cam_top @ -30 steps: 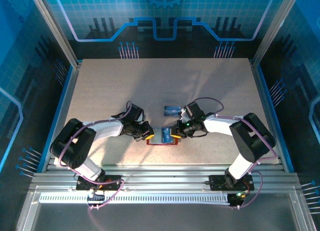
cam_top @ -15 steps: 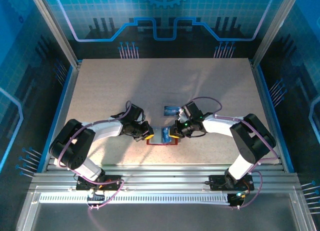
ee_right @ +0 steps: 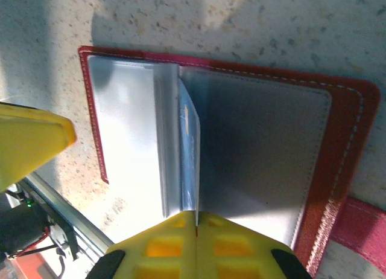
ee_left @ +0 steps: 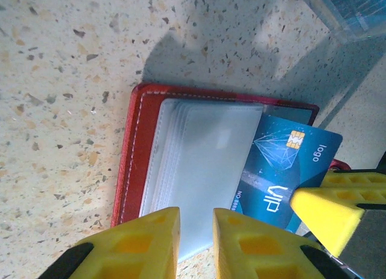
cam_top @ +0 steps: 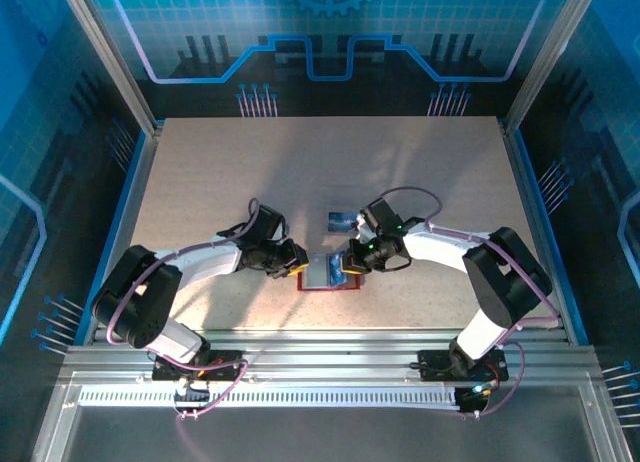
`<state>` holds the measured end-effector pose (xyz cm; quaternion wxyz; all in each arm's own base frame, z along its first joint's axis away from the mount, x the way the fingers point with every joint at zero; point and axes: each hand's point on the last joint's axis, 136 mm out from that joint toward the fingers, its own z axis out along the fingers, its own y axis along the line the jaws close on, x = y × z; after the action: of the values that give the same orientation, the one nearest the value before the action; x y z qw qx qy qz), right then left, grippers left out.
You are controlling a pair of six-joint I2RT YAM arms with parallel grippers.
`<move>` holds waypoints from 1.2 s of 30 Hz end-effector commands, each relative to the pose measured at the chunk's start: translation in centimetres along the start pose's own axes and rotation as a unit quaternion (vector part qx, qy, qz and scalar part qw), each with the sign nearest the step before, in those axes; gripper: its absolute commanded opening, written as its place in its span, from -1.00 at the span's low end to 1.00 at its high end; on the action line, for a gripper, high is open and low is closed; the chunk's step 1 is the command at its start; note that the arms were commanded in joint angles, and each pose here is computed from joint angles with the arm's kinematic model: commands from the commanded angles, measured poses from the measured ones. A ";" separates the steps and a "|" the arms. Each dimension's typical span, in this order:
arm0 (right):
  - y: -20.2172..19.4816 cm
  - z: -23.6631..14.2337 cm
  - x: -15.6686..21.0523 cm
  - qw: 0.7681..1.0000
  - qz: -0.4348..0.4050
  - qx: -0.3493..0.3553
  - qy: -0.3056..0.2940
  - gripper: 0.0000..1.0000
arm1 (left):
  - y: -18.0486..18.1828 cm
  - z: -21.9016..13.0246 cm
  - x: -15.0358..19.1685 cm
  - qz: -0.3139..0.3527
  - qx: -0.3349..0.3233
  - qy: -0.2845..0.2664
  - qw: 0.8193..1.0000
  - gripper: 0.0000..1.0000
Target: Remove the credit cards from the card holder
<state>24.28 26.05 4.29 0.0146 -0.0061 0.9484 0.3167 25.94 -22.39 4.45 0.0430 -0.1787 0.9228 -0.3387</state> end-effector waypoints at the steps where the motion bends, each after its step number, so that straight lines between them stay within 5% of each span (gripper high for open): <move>1: -0.1 -0.8 0.1 1.000 -0.013 0.028 0.002 -0.88 | 0.6 -0.4 0.1 -0.002 -0.010 -0.005 1.000 -0.55; 25: 1.8 -4.9 -2.1 0.998 -0.048 0.019 -0.045 -0.89 | 0.7 -0.9 -0.3 -0.001 -0.009 -0.016 1.000 -0.53; 36: 2.4 -8.8 -4.8 0.969 -0.236 0.058 -0.047 -0.96 | 1.5 -2.2 -0.5 -0.009 -0.002 -0.033 0.999 -0.51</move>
<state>29.09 23.78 12.51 0.1295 -0.1325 0.9410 0.2834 26.12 -20.79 5.35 0.0686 -0.1938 0.9173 -0.3412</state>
